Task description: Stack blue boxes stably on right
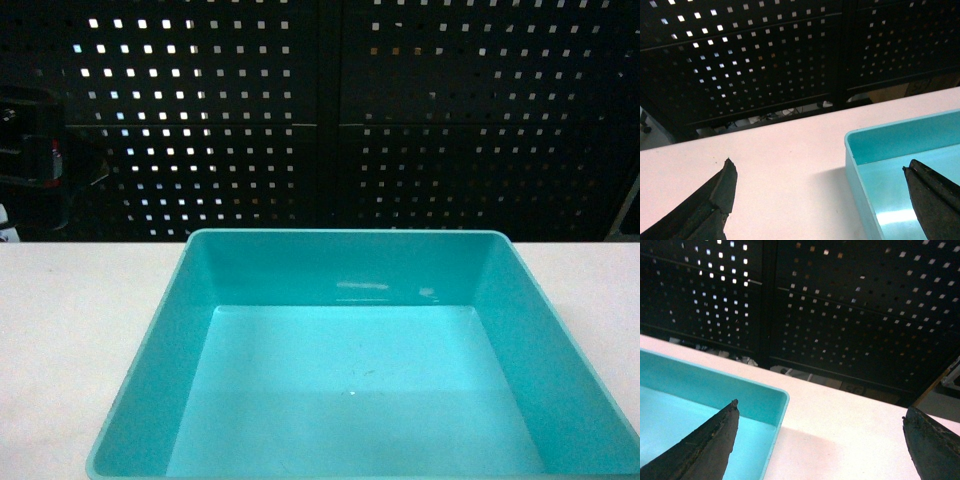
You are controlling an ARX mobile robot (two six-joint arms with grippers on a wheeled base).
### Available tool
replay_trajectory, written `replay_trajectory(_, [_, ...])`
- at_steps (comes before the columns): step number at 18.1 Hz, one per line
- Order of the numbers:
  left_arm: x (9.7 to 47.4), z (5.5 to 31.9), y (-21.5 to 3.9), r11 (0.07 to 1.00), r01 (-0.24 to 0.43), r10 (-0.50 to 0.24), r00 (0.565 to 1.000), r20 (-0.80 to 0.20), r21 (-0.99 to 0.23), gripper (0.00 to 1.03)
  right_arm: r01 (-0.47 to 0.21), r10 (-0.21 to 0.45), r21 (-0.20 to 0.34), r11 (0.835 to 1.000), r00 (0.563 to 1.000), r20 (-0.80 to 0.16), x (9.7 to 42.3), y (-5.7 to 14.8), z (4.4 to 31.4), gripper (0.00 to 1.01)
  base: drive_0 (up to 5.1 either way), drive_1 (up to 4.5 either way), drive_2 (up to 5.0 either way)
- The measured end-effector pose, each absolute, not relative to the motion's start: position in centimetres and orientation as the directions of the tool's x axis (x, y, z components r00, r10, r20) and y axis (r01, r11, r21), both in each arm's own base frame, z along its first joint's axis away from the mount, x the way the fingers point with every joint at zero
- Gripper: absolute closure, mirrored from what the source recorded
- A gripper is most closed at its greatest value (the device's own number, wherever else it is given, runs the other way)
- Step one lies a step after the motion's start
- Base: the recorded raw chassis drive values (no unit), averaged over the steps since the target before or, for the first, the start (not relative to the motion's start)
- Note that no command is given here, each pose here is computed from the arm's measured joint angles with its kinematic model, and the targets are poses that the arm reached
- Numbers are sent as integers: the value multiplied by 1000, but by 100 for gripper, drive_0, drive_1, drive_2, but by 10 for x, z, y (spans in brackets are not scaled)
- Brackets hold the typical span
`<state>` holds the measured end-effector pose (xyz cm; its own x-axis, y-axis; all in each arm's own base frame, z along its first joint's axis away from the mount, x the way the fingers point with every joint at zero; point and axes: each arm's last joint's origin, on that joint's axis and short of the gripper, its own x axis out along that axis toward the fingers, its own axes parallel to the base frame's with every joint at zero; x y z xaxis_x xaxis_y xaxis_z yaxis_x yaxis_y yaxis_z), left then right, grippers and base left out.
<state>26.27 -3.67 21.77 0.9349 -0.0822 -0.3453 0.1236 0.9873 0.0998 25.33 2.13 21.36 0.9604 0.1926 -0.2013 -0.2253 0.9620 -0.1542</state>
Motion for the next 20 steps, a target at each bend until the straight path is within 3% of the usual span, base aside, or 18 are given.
replay_trajectory(4, [296,223,-45,983,151,-88,881,-466,100,5,-316,242,-145,938,893,-380,283,35,210,3,0,0,0])
replay_trajectory(9, [315,228,-60,978,185,-94,809,-580,100,5,-368,236,-163,916,819,-523,311,41,210,3,0,0,0])
replay_trajectory(13, [315,210,-63,983,163,-66,735,-674,81,5,-376,224,-156,913,783,-581,315,41,201,3,0,0,0])
replay_trajectory(17, [317,185,-69,990,126,-34,656,-754,65,5,-379,199,-137,915,720,-665,321,44,173,3,0,0,0])
replay_trajectory(20, [318,173,-75,991,114,-19,608,-794,64,5,-372,180,-139,918,702,-689,323,43,161,3,0,0,0])
